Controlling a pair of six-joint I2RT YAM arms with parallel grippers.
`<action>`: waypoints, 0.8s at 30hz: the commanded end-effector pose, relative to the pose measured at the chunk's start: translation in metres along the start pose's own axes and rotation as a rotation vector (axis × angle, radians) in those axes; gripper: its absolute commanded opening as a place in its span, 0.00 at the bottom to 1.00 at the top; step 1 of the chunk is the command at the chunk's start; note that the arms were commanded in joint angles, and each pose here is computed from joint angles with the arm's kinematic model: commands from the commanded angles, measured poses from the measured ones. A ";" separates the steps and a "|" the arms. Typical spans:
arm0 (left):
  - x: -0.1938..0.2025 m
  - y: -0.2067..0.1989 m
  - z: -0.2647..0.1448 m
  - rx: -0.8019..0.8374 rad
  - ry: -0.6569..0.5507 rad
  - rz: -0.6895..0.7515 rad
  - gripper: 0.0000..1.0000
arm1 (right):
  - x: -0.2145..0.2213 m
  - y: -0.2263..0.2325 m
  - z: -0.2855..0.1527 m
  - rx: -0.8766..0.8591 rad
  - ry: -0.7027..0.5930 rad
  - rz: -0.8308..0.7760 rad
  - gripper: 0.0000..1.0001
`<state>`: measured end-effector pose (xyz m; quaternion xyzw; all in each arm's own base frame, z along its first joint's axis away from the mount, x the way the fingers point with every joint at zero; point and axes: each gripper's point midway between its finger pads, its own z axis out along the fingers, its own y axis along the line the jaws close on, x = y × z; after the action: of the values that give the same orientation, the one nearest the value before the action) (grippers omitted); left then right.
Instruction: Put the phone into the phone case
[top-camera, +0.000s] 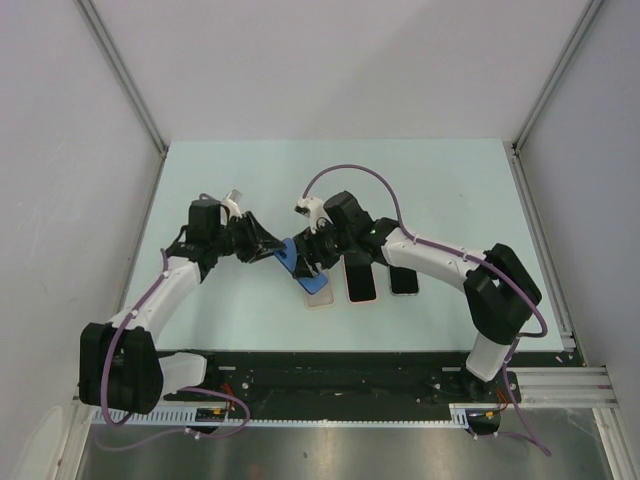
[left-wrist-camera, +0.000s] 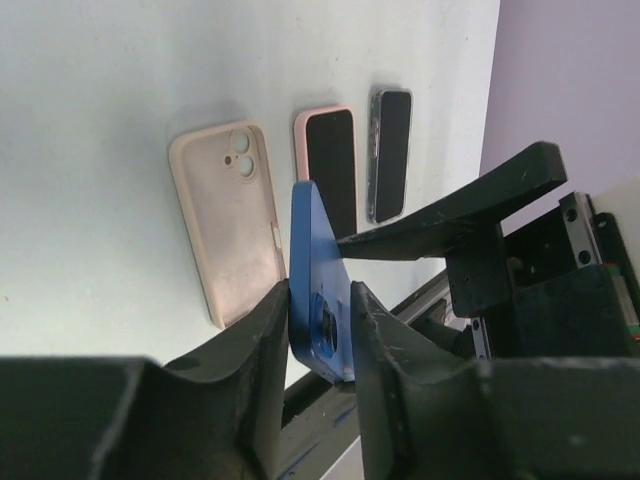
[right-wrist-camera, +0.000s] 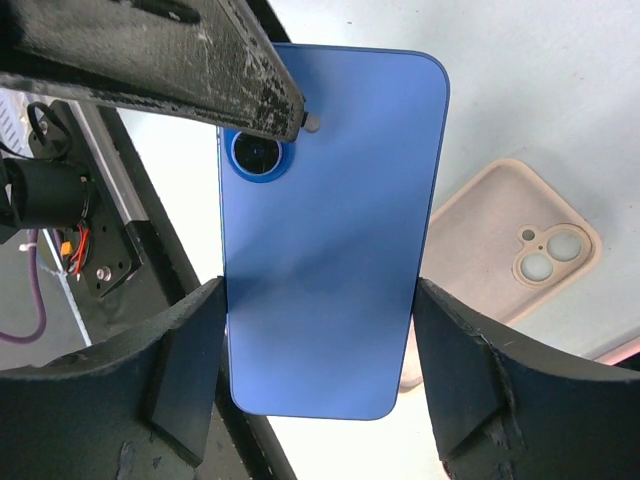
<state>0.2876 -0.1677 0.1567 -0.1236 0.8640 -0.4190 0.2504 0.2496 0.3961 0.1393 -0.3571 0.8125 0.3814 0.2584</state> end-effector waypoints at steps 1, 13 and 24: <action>0.006 -0.008 -0.003 0.068 0.018 0.009 0.28 | -0.035 0.012 -0.016 0.037 -0.122 -0.056 0.43; 0.009 -0.016 0.000 0.137 0.034 -0.056 0.00 | -0.034 0.002 -0.026 0.320 -0.151 -0.101 0.81; -0.003 -0.018 -0.005 0.085 -0.026 -0.081 0.00 | -0.025 0.014 -0.020 0.583 -0.181 -0.284 0.79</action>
<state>0.2795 -0.1729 0.1452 -0.1518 0.8541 -0.4444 0.2235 0.2329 0.4009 0.1577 -0.3628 0.8159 0.1811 0.4122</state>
